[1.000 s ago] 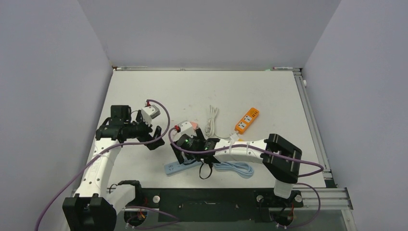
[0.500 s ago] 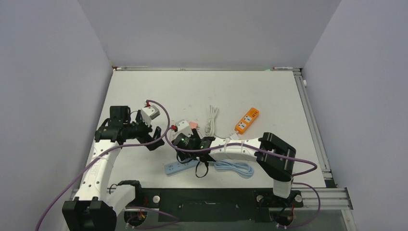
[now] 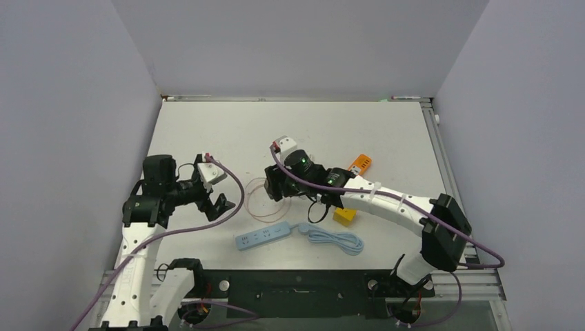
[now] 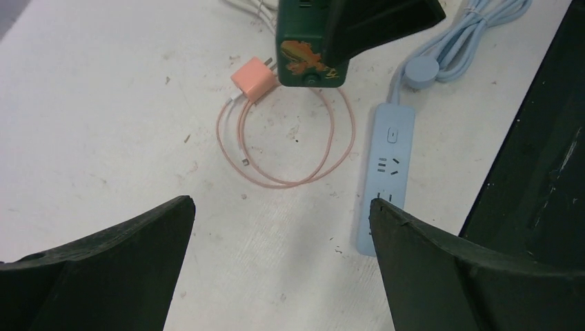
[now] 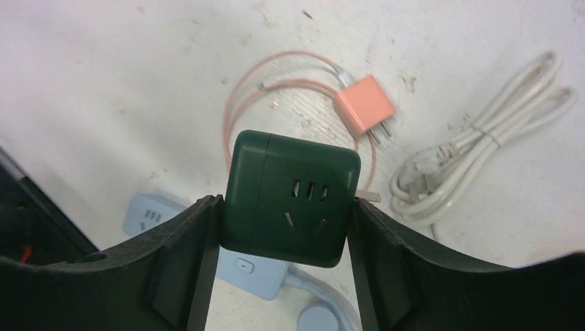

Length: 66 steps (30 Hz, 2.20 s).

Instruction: Insert the plug

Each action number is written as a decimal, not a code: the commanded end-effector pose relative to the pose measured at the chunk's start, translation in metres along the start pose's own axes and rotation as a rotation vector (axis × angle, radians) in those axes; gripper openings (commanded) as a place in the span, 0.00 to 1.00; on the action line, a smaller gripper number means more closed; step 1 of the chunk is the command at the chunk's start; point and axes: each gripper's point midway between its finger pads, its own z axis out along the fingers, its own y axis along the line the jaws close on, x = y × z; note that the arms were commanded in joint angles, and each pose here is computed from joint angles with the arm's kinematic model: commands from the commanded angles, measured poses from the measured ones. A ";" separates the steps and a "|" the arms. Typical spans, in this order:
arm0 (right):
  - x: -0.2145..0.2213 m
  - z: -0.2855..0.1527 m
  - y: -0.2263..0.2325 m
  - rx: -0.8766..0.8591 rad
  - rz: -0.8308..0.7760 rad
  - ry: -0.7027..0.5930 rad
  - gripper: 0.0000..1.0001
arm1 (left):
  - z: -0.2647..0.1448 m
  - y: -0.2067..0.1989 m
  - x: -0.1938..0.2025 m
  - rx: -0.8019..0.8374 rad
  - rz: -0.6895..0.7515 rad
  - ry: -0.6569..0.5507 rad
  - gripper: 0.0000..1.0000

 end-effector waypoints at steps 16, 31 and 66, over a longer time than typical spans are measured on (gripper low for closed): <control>-0.068 -0.124 0.123 -0.930 -0.129 -0.073 0.31 | -0.039 -0.084 -0.037 0.063 1.044 -0.328 0.96; -0.097 -0.127 0.123 -0.932 -0.004 -0.232 0.29 | -0.049 -0.068 -0.075 -0.027 0.712 -0.413 0.96; -0.116 -0.133 0.135 -0.900 0.420 -0.569 0.33 | -0.027 -0.052 -0.102 0.067 0.286 -0.471 0.47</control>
